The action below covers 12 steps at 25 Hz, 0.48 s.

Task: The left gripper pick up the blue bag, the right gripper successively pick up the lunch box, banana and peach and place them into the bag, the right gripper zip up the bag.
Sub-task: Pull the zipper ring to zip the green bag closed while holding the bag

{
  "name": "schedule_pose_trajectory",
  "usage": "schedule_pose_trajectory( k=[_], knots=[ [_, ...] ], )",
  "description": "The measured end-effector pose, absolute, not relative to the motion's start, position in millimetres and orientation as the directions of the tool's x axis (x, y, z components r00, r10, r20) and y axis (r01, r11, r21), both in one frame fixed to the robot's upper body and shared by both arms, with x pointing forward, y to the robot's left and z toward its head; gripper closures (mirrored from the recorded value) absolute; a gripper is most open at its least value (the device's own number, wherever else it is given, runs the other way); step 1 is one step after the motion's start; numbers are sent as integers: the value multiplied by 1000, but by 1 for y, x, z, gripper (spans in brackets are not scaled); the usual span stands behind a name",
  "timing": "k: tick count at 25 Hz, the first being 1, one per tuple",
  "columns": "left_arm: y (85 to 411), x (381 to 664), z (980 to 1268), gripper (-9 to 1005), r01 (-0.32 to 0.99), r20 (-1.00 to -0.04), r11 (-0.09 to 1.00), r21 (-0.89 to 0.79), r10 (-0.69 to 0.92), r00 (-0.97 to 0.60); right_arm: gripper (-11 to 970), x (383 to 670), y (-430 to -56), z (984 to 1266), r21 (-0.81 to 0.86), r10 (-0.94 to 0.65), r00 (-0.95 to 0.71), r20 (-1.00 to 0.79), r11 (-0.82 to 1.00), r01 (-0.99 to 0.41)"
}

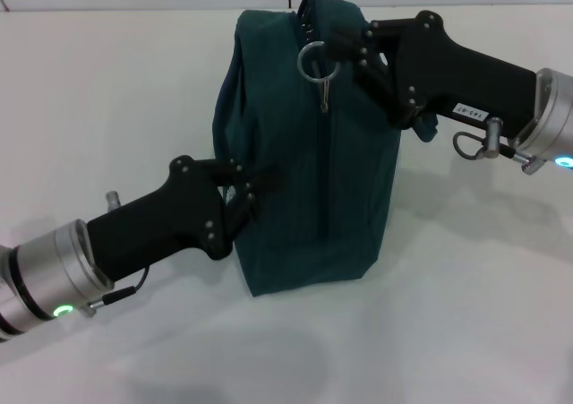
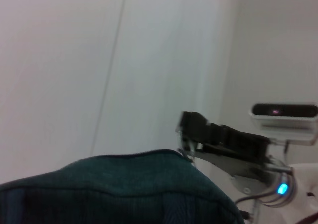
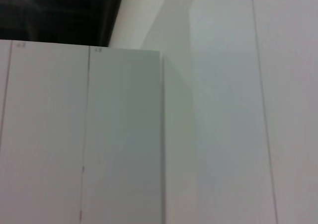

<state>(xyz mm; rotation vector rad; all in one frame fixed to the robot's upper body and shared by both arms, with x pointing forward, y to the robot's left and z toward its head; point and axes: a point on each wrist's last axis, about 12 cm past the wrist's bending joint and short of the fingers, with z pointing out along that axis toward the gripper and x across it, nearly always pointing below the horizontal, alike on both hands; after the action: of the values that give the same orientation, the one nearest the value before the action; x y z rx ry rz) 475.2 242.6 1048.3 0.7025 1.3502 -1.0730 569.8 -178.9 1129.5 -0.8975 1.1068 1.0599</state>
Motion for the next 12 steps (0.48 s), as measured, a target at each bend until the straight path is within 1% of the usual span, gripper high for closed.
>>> schedule_pose_trajectory(
  k=[6,12],
  knots=[
    [237,472,1051,942,941,-979,295,-166,-165,-121,957,570,-184,1125,-22,205,88,-975,304,-953],
    [236,472,1053,942,951,-979,257,-173,-150,-138,958,572,-185,1126,-20,207,89,-974,316,-948]
  ],
)
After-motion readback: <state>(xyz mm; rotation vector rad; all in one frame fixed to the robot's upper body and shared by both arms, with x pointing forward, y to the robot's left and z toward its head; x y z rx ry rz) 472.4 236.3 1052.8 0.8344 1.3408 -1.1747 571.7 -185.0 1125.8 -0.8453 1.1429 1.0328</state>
